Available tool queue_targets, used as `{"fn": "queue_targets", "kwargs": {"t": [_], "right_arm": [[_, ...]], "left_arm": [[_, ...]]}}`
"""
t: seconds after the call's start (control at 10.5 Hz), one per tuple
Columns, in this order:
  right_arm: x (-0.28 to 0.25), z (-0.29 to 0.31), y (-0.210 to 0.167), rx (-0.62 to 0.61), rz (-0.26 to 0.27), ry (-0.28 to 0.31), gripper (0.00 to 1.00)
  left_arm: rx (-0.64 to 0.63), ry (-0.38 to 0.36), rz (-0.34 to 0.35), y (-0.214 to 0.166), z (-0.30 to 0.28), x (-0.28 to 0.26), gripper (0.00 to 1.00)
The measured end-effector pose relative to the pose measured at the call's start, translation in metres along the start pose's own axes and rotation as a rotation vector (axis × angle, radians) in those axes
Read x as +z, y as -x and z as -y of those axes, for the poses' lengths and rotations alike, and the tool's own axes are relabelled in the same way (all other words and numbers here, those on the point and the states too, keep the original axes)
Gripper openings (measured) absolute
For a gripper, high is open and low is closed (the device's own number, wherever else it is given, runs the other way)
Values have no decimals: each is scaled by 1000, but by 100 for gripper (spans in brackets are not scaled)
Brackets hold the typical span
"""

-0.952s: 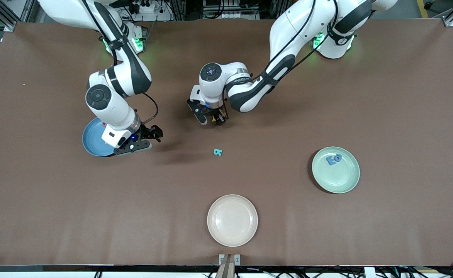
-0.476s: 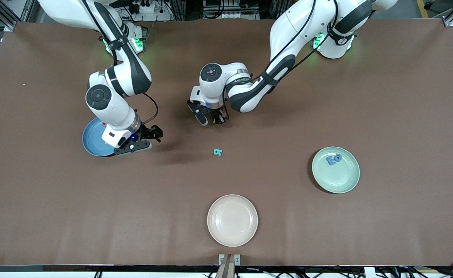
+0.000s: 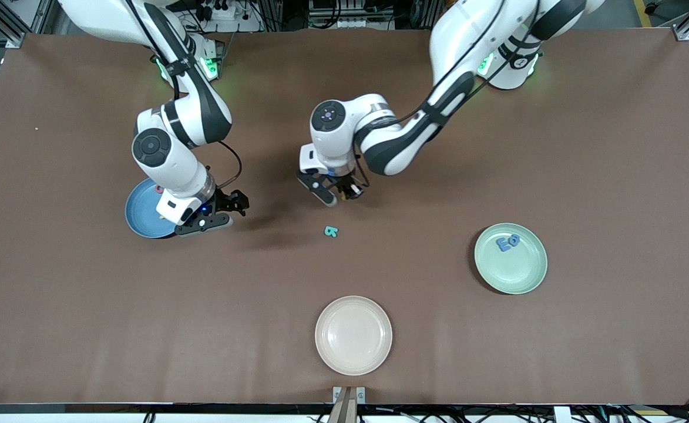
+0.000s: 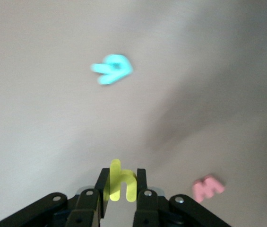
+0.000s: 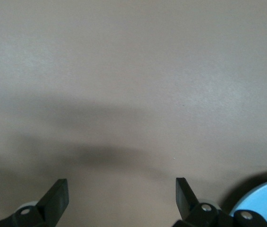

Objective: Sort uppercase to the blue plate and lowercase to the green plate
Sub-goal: 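Carry the h to the green plate while the right gripper reaches letters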

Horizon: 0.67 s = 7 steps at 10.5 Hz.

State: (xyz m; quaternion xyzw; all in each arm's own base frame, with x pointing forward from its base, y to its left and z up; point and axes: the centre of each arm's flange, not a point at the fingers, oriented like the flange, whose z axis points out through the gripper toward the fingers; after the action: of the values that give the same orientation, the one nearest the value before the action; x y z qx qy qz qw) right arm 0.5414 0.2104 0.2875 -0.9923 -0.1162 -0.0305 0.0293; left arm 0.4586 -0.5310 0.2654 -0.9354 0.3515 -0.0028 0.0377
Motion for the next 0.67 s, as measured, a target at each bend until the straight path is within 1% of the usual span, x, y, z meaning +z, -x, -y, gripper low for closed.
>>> {"fn": "queue_targets", "kwargs": {"t": [0.19,0.29,0.48,0.67], "right_arm": [[1,20,-1,-32,-13,-5,100],[1,35,-4,-39,-21,-8,100],[3,75,-17,-45,-39,-19,100],[12,122,-28,-32,-47,-33,100]], "left_arm": [[-150,9,67,5,87,-37,26],[-214,12,111,13,140,-43,26],[-303,14,195,36,236,-28,26],[-340,44,239,66,318,-4,26]]}}
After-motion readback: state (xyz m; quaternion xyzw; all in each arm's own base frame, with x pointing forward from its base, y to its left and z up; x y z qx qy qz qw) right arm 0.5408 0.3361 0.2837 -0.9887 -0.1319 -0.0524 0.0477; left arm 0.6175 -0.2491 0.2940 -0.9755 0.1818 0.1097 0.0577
